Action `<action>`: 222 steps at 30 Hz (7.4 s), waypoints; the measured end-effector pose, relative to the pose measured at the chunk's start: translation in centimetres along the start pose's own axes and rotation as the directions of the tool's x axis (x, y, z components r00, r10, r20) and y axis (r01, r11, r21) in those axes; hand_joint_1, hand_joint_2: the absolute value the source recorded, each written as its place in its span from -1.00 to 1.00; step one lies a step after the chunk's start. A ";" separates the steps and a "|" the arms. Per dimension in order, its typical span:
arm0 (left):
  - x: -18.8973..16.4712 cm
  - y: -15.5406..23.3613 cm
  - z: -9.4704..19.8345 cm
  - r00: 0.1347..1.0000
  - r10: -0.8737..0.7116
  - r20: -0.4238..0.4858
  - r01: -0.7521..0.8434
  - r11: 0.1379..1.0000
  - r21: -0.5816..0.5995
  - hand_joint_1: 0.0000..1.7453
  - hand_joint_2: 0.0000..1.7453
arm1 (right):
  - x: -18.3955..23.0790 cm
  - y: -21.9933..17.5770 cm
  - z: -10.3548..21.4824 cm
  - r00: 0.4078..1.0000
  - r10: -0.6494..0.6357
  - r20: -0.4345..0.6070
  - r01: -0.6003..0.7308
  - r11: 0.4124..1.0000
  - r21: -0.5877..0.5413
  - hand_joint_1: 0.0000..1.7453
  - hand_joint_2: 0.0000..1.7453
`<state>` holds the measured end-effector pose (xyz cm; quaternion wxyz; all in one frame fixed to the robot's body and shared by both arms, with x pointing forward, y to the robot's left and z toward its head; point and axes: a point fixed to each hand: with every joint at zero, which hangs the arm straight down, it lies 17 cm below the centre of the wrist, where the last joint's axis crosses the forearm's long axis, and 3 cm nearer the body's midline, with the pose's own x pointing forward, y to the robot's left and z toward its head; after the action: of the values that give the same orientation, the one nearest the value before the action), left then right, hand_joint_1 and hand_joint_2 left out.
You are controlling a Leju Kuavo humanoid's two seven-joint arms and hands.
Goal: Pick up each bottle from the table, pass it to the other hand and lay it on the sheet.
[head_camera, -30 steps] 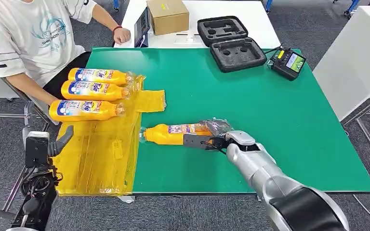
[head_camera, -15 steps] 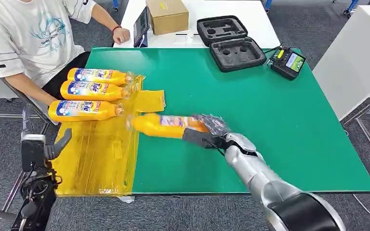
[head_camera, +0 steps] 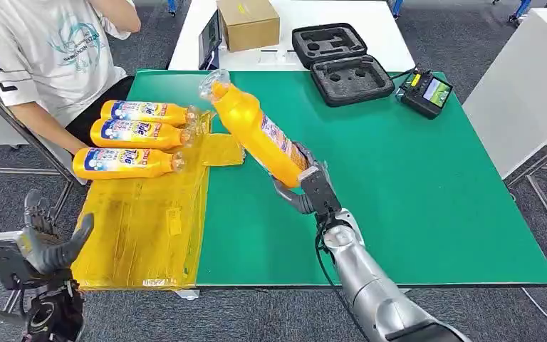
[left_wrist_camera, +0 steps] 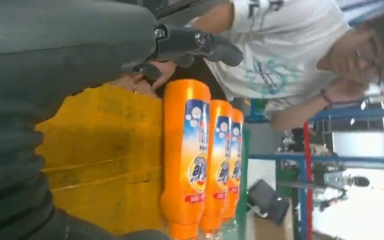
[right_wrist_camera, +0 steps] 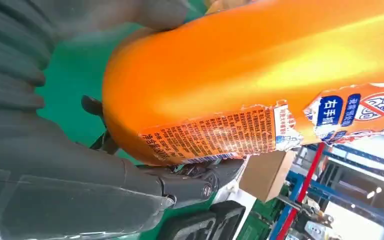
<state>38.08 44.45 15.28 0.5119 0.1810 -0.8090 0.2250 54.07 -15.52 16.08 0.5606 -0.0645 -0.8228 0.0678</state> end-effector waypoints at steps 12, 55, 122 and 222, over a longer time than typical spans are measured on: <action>-1.5 -8.7 4.1 0.932 0.272 -0.241 -0.327 0.917 -0.230 -1.00 1.00 | 0.5 5.9 3.3 0.999 -0.045 0.015 0.042 0.988 0.148 1.00 1.00; 2.4 -22.2 9.5 0.868 0.335 -0.366 -0.490 0.695 -0.526 -1.00 1.00 | -1.8 17.4 12.0 0.984 -0.055 -0.169 0.124 0.896 0.427 1.00 1.00; 2.2 -10.3 -2.3 0.864 -0.424 0.273 0.496 0.810 -0.311 1.00 1.00 | 14.4 10.6 8.6 0.887 -0.385 0.255 0.321 0.911 0.260 -1.00 1.00; -13.5 -20.3 1.6 0.666 -0.631 0.398 0.430 -0.111 -0.896 -1.00 -1.00 | 14.4 14.4 9.1 0.876 -0.446 0.186 0.373 0.869 0.326 -1.00 1.00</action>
<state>53.03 27.46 6.07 0.6075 0.1043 -0.5634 -0.5502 40.81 0.88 23.24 0.4549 0.2020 -0.8645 0.0698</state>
